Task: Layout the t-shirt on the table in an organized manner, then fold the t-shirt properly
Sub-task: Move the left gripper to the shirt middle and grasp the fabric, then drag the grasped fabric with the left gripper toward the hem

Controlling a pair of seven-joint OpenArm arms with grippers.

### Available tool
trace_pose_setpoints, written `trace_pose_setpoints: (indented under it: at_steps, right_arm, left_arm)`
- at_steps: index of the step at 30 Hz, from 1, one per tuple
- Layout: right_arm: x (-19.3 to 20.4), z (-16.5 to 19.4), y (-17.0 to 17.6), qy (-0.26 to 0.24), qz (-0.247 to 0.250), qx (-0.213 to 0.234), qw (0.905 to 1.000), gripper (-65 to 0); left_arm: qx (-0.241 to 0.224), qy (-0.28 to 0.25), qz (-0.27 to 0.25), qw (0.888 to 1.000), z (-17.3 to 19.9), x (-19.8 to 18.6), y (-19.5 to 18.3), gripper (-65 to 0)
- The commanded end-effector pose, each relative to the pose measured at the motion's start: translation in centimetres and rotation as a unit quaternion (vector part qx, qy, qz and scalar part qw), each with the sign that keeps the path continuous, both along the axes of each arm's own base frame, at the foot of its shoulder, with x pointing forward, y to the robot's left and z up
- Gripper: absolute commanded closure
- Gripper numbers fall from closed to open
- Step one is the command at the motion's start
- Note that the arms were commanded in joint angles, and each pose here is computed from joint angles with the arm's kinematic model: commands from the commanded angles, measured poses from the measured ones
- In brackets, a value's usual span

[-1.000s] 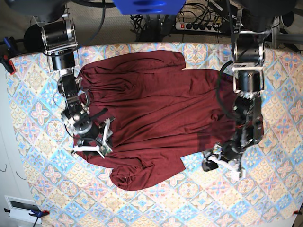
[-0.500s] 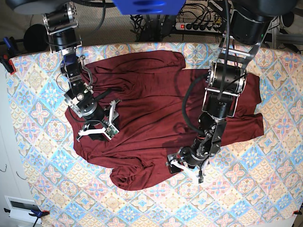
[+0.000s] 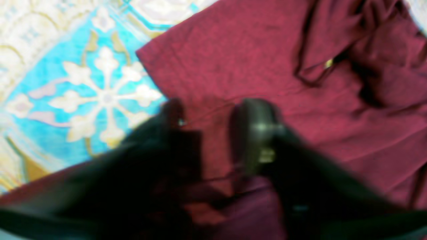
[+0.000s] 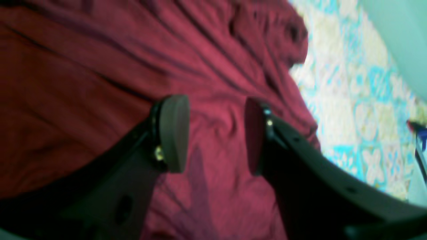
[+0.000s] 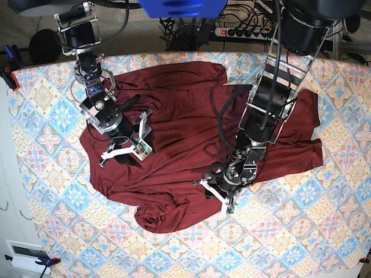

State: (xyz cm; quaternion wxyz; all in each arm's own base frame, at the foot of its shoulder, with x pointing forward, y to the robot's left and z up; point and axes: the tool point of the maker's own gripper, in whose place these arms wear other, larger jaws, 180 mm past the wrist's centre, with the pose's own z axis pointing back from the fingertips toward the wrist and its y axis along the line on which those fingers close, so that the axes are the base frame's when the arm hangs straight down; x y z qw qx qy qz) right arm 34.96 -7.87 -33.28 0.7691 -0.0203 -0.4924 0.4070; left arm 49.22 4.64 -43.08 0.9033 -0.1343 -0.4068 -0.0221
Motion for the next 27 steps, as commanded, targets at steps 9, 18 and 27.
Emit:
trace_pose_setpoints:
  at_steps: [9, 18, 27]
  right_arm:
    - [0.8, 1.4, -0.3, -0.024, -0.001, 0.003, 0.9997, -17.0]
    - [1.1, 1.6, -1.4, -0.026, -0.015, 0.002, 0.9995, -16.9]
    - [1.2, 1.6, -1.3, -0.026, -0.015, 0.003, 0.9995, -17.0]
  left_arm:
    - [0.089, 0.118, -0.197, 0.969, -6.9, -10.5, -9.2, -2.5]
    - [0.039, 0.127, -0.174, 0.976, -6.9, -12.8, -8.4, 0.0]
    - [-0.046, 0.098, -0.005, 0.994, -4.0, -7.6, -0.2, -2.3]
